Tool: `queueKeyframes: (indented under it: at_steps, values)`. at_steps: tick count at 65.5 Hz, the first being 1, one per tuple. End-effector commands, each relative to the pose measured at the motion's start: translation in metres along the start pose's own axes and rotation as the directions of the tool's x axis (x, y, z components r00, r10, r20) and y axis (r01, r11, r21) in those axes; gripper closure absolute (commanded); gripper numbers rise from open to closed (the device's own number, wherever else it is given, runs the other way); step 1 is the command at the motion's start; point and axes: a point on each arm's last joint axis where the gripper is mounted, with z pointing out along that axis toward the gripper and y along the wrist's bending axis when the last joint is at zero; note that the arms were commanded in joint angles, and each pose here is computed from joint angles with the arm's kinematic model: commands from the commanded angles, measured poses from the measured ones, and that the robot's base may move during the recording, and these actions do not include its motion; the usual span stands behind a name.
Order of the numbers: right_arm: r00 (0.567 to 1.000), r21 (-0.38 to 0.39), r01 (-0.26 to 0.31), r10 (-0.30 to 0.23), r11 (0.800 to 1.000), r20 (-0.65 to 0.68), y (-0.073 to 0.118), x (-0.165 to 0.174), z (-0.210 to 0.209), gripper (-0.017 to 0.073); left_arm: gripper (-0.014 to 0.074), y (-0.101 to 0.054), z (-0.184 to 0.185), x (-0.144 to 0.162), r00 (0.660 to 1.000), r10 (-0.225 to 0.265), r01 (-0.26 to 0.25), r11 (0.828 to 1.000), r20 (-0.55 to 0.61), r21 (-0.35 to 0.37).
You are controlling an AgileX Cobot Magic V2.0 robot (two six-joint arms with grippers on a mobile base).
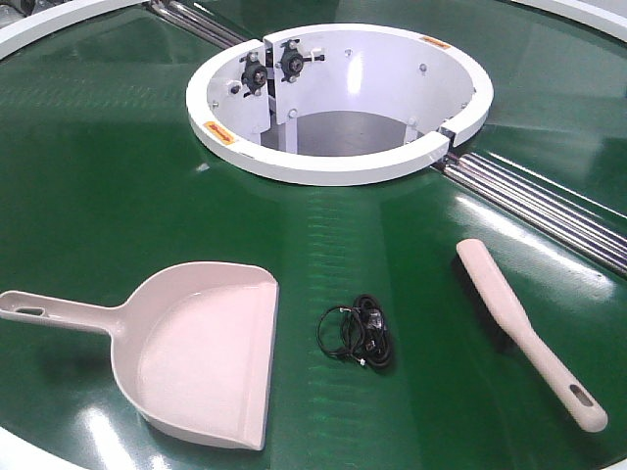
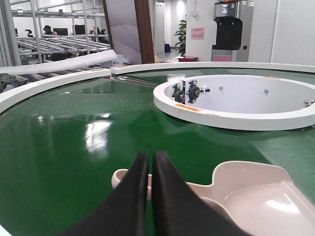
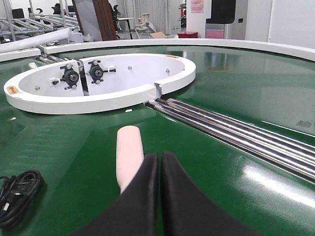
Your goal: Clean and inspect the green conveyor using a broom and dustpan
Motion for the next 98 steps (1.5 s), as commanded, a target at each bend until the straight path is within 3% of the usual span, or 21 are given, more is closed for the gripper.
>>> queueKeyframes:
  at_steps: [1,28,36,43,49,55,61,66,71,77,98]
  values:
    - [0.997,-0.005,0.016,-0.016,1.0,0.072,0.001,-0.001,0.0,0.0569,0.06,0.0,0.0,0.002,0.998,-0.007,0.007,1.0,0.061,0.0]
    - [0.997,-0.005,0.016,-0.016,1.0,0.072,0.001,-0.001,0.0,0.0569,0.06,0.0,0.0,0.001,0.998,-0.007,0.007,1.0,0.069,-0.001]
    - [0.997,-0.005,0.016,-0.016,1.0,0.072,0.001,-0.001,0.0,0.0569,0.06,0.0,-0.002,-0.01,0.984,0.062,-0.061,0.998,0.168,-0.01]
    - [0.997,-0.005,0.016,-0.016,1.0,0.072,0.001,-0.001,0.0,0.0569,0.06,0.0,-0.006,-0.031,0.953,0.069,-0.066,0.998,0.293,-0.021]
    - [0.997,-0.005,0.016,-0.016,1.0,0.072,0.001,-0.001,0.0,0.0569,0.06,0.003,-0.007,-0.059,0.951,0.091,-0.085,0.996,0.296,-0.032]
    - [0.997,-0.005,0.016,-0.016,1.0,0.072,0.001,-0.001,0.0,0.0569,0.06,0.005,-0.002,-0.091,0.971,0.1,-0.096,0.995,0.215,-0.031]
    - [0.997,-0.005,0.016,-0.016,1.0,0.072,0.001,-0.001,0.0,0.0569,0.06,0.008,0.014,-0.116,0.993,0.097,-0.096,0.995,0.065,-0.016]
    - [0.997,-0.005,0.016,-0.016,1.0,0.072,0.001,-0.001,0.0,0.0569,0.06,0.009,0.029,-0.128,0.992,0.094,-0.095,0.995,-0.079,-0.002]
    - [0.997,-0.005,0.016,-0.016,1.0,0.072,0.001,-0.001,0.0,0.0569,0.06,0.011,0.044,-0.134,0.966,0.093,-0.093,0.996,-0.241,0.014]
    - [0.997,-0.005,0.016,-0.016,1.0,0.072,0.001,-0.001,0.0,0.0569,0.06,0.011,0.06,-0.131,0.93,0.094,-0.09,0.996,-0.354,0.028]
    - [0.997,-0.005,0.016,-0.016,1.0,0.072,0.001,-0.001,0.0,0.0569,0.0585,0.009,0.093,-0.109,0.869,0.075,-0.062,0.997,-0.49,0.043]
